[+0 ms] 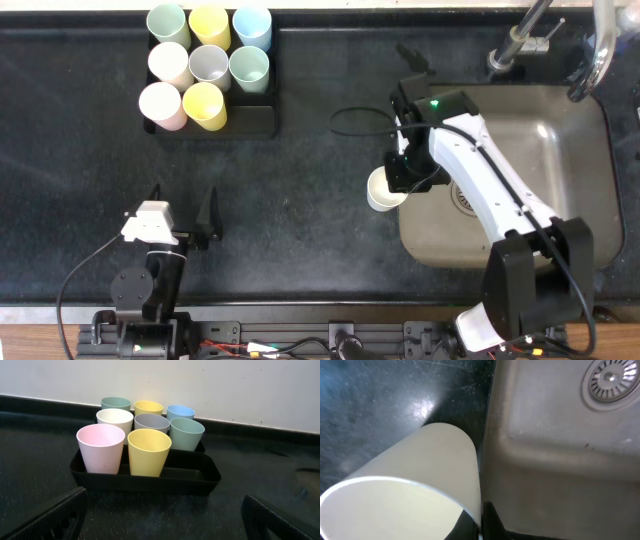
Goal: Store Cups
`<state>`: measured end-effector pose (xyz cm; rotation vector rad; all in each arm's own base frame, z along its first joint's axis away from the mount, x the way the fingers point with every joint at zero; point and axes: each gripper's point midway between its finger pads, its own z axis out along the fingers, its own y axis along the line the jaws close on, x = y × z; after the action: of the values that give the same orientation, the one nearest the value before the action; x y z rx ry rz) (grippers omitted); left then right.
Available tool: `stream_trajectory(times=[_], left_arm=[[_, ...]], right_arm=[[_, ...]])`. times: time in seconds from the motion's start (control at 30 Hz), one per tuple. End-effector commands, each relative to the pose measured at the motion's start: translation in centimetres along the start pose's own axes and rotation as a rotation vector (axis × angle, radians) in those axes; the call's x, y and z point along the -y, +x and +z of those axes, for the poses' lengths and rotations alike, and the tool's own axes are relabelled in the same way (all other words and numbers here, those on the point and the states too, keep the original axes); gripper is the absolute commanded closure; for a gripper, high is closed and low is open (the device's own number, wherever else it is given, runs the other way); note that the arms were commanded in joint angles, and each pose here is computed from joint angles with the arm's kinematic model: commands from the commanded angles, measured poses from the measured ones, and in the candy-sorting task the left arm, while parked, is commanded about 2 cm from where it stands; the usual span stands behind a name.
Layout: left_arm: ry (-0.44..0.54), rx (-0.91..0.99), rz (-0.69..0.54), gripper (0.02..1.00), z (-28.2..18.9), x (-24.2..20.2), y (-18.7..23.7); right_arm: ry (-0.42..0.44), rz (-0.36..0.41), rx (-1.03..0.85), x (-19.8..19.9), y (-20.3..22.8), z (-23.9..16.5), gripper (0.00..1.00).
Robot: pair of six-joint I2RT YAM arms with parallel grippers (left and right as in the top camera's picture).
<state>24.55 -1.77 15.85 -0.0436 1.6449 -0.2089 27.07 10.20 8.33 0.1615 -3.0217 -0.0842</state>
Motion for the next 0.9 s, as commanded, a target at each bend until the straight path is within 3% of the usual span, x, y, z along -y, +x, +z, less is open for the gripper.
stream_trajectory(times=[0.03, 0.23, 0.6, 0.9], left_arm=[[0.011, 0.005, -0.003, 0.020, -0.1, 0.2, -0.1], [0.011, 0.005, -0.003, 0.018, -0.1, 0.2, -0.1], [0.011, 0.005, -0.003, 0.018, -0.1, 0.2, -0.1], [0.011, 0.005, -0.003, 0.018, -0.1, 0.2, -0.1]], right_arm=[[-0.058, -0.011, -0.006, -1.3, 0.0, 0.2, 0.958], [-0.119, -0.023, 0.074, -2.7, -1.7, -2.1, 0.958], [-0.215, -0.024, 0.353, -6.1, -6.7, -13.1, 0.958], [-0.273, -0.105, 0.359, -11.8, -9.0, -14.5, 0.956]])
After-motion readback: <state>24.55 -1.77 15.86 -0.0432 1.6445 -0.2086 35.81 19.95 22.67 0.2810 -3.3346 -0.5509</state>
